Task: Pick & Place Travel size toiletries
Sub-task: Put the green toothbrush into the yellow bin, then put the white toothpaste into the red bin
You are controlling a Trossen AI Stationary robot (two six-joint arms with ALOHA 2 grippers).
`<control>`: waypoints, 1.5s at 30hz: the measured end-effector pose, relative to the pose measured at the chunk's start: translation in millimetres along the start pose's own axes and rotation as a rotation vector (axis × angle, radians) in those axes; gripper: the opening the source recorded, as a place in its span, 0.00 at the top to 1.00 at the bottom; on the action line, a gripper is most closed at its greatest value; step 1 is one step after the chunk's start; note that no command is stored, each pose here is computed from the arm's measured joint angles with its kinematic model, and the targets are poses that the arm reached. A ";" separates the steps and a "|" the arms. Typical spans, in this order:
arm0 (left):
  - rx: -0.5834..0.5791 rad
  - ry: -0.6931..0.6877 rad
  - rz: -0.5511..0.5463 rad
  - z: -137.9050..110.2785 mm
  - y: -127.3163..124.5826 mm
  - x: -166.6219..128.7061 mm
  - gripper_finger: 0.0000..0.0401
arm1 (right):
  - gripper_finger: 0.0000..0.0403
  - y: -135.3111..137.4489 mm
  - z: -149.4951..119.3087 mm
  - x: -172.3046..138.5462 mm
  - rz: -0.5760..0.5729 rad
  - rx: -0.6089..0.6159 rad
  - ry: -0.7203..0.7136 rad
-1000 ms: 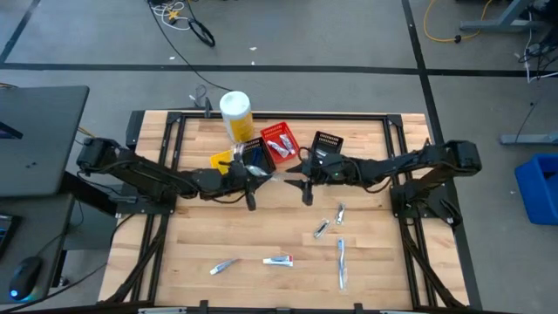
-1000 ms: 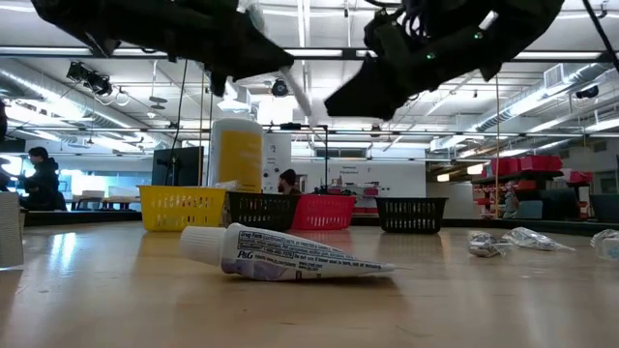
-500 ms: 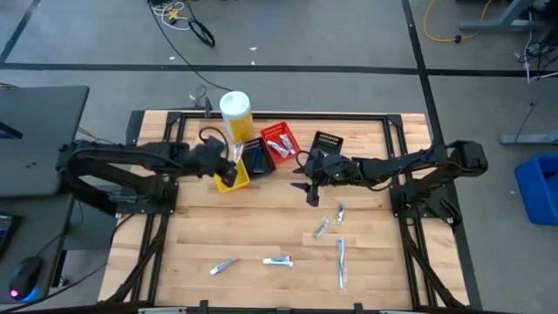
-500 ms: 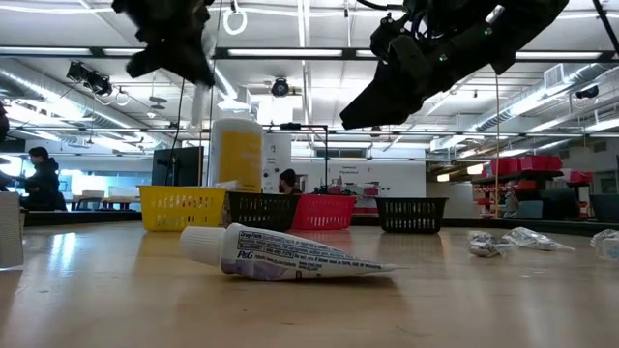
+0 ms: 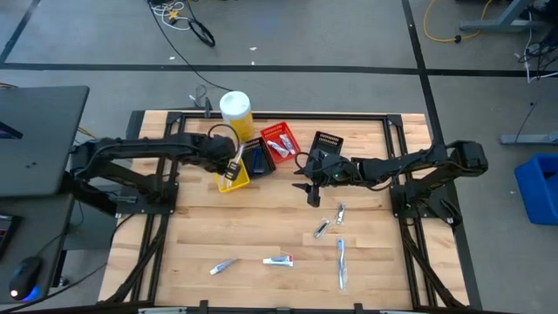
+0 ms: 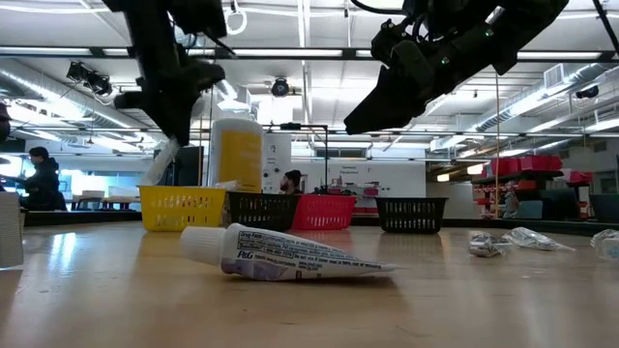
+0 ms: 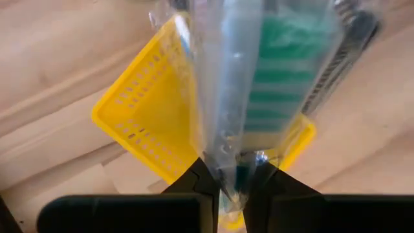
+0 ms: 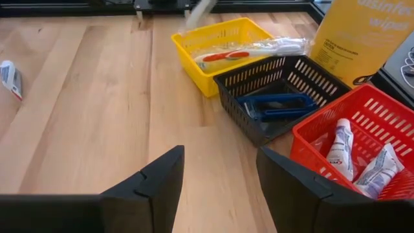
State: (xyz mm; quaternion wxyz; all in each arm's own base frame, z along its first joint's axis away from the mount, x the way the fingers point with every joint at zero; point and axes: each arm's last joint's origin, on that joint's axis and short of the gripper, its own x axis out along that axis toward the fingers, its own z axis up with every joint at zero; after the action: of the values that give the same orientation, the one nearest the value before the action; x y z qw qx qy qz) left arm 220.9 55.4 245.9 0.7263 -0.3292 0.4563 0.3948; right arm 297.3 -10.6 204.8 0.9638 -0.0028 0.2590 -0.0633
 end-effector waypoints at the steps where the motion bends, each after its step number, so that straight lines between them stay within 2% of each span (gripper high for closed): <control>1: 0.003 0.018 0.016 1.9 0.0 5.8 0.90 | 0.49 0.0 -0.2 0.0 0.000 0.000 0.002; 4: -0.010 0.054 0.048 7.3 -0.6 21.4 0.90 | 0.49 0.0 -0.2 0.0 0.000 0.000 0.002; 8: -0.028 0.108 0.039 14.9 -1.4 39.6 0.91 | 0.50 0.0 -0.7 0.0 0.000 -0.001 0.007; 16: -0.030 0.197 0.094 19.3 1.6 66.9 0.85 | 0.50 0.0 -2.5 0.1 -0.001 -0.003 0.025; 22: -0.024 0.219 0.108 19.4 1.7 74.4 0.79 | 0.49 -0.1 -3.5 0.0 -0.001 -0.008 0.037; 28: 0.057 0.223 0.091 19.9 1.1 74.7 0.70 | 0.47 -0.2 -7.8 -0.3 -0.002 -0.013 0.082; 34: 0.149 0.253 0.087 29.2 -7.0 55.4 0.64 | 0.47 -0.2 -8.7 -0.3 -0.003 -0.013 0.091; 41: 0.225 0.174 0.098 42.5 -27.6 19.0 0.64 | 0.49 -0.2 -10.4 -0.5 -0.004 0.016 0.109; 45: 0.393 0.087 0.036 37.1 -53.9 -3.4 0.64 | 0.49 -0.1 -14.7 -1.1 0.002 0.017 0.154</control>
State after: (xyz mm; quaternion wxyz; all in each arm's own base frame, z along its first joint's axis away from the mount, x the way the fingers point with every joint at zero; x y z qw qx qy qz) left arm 282.0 60.1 269.0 0.7491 -0.1897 0.5612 0.2966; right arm 289.0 -10.2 192.6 0.9411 0.0104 0.3318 -0.0645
